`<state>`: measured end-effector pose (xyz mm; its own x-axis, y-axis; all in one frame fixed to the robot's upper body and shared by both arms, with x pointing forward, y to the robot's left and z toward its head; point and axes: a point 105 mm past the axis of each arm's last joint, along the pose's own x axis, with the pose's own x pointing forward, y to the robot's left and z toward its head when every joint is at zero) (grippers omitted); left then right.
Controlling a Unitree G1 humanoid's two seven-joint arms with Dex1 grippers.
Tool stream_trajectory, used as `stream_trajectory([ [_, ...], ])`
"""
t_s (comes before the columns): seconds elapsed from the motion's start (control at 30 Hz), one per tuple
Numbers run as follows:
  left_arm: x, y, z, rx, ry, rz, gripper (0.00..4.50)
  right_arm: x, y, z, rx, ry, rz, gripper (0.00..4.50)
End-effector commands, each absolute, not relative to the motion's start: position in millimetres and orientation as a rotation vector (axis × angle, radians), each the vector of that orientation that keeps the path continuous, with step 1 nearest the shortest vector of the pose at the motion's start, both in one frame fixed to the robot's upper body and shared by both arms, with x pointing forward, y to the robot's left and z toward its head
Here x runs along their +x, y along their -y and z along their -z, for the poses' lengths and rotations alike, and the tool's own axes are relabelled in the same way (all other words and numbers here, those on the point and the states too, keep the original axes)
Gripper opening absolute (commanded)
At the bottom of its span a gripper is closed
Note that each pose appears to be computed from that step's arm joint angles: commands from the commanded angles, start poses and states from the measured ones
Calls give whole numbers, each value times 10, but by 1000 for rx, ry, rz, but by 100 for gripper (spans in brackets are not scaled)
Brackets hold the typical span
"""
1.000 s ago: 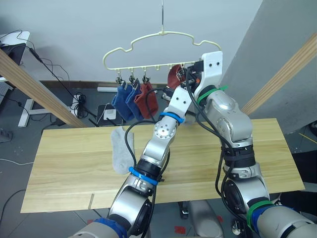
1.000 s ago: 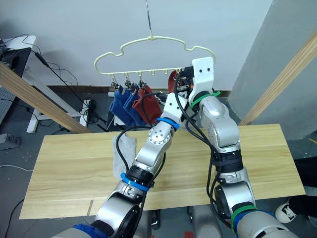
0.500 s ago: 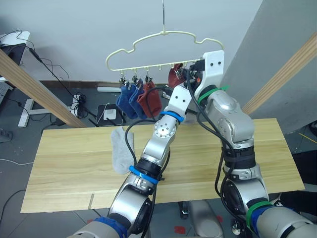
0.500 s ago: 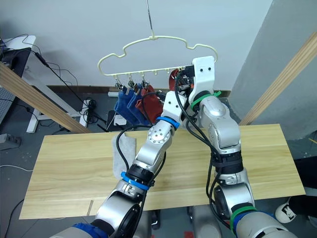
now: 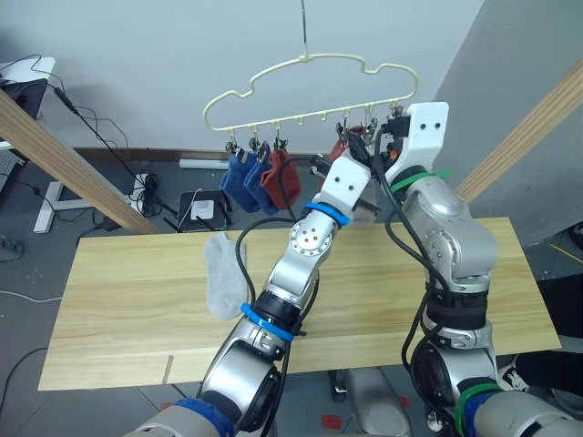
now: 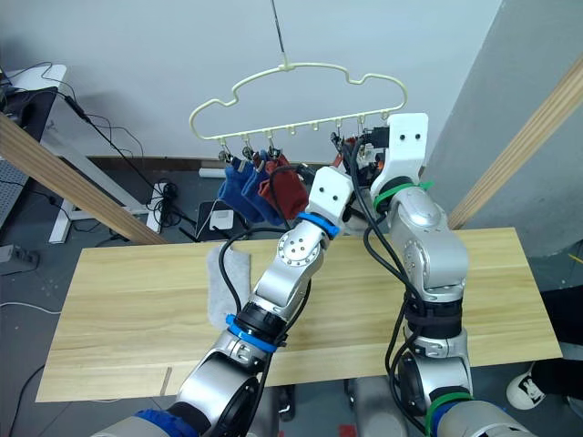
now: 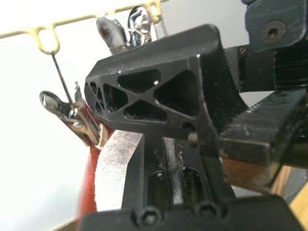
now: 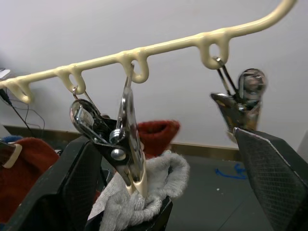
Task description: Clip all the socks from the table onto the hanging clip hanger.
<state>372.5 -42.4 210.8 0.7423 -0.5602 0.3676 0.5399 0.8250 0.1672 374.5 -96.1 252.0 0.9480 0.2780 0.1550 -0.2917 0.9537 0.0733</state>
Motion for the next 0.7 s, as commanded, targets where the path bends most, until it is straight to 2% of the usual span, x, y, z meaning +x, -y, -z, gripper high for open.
stream_trajectory([
  [0.03,3795,346,-2258,-60,421,535,0,3349,747,-2679,149,197,-520,447],
  [0.27,3834,321,-2234,-58,404,523,0,3124,702,-2632,230,140,-691,447],
  [0.57,3813,279,-2183,-62,396,532,0,3159,837,-2716,172,192,-644,447],
  [0.7,3770,265,-2147,-72,384,578,112,3163,894,-2754,137,235,-604,450],
])
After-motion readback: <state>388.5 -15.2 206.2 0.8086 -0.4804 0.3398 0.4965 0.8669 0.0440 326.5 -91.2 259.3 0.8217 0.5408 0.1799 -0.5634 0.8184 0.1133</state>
